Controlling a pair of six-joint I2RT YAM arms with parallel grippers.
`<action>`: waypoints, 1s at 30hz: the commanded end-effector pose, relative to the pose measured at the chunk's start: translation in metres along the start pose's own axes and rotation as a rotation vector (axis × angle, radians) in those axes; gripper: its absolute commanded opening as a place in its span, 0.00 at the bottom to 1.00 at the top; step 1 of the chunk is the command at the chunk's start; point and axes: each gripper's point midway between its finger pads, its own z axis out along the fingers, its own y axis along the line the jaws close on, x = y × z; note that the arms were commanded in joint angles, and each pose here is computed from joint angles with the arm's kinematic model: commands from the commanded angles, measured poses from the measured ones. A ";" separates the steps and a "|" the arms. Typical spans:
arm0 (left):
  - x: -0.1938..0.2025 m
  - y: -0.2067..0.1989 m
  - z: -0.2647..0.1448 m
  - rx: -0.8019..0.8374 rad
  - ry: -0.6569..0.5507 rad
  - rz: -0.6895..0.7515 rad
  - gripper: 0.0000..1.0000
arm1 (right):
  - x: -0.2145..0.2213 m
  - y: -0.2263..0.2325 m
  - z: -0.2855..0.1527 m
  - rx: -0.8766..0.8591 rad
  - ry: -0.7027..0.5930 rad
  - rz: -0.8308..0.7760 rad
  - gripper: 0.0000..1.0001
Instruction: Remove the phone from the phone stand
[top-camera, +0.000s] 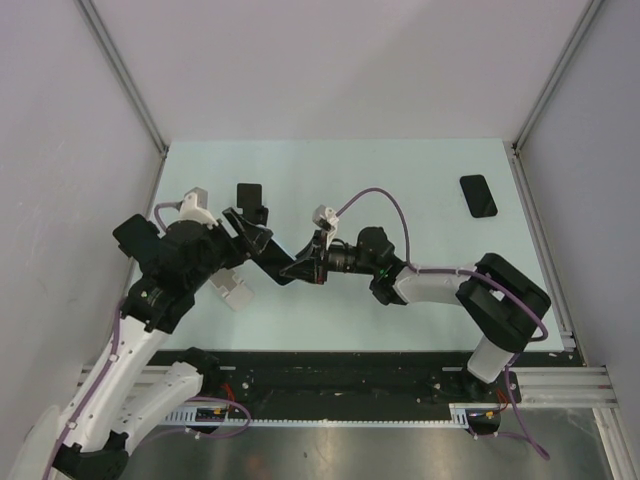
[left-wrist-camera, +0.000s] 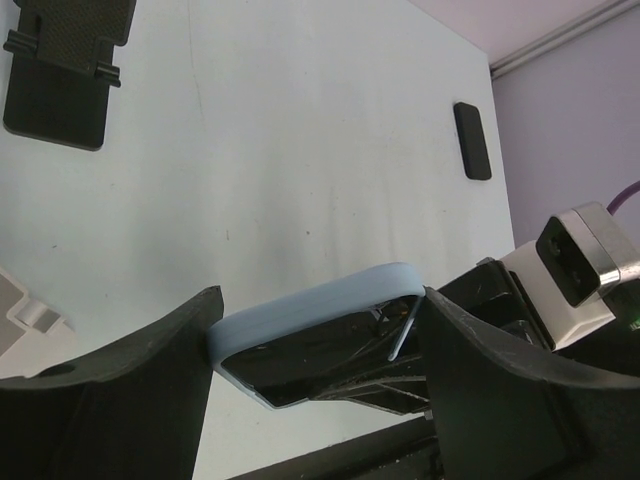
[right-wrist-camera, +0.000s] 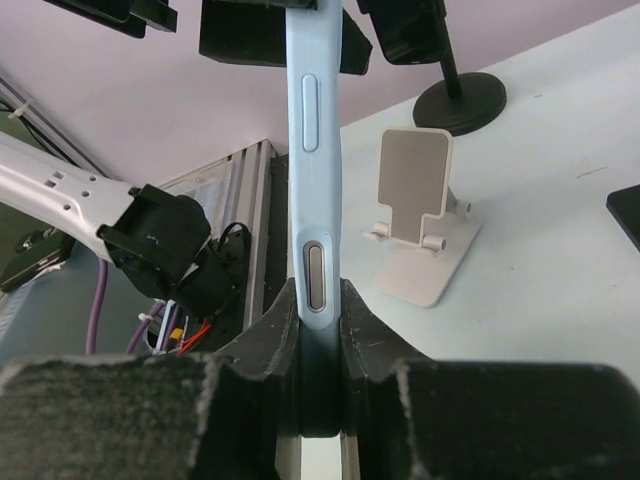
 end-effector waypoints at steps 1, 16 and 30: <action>-0.043 -0.025 -0.019 0.089 -0.180 -0.006 0.68 | -0.030 0.017 -0.001 -0.012 -0.023 -0.051 0.00; -0.078 0.021 -0.054 -0.087 -0.436 0.280 1.00 | -0.041 -0.051 -0.103 0.433 0.145 0.047 0.00; -0.022 0.059 -0.029 -0.061 -0.360 0.431 1.00 | -0.063 -0.196 -0.319 1.064 0.104 0.373 0.00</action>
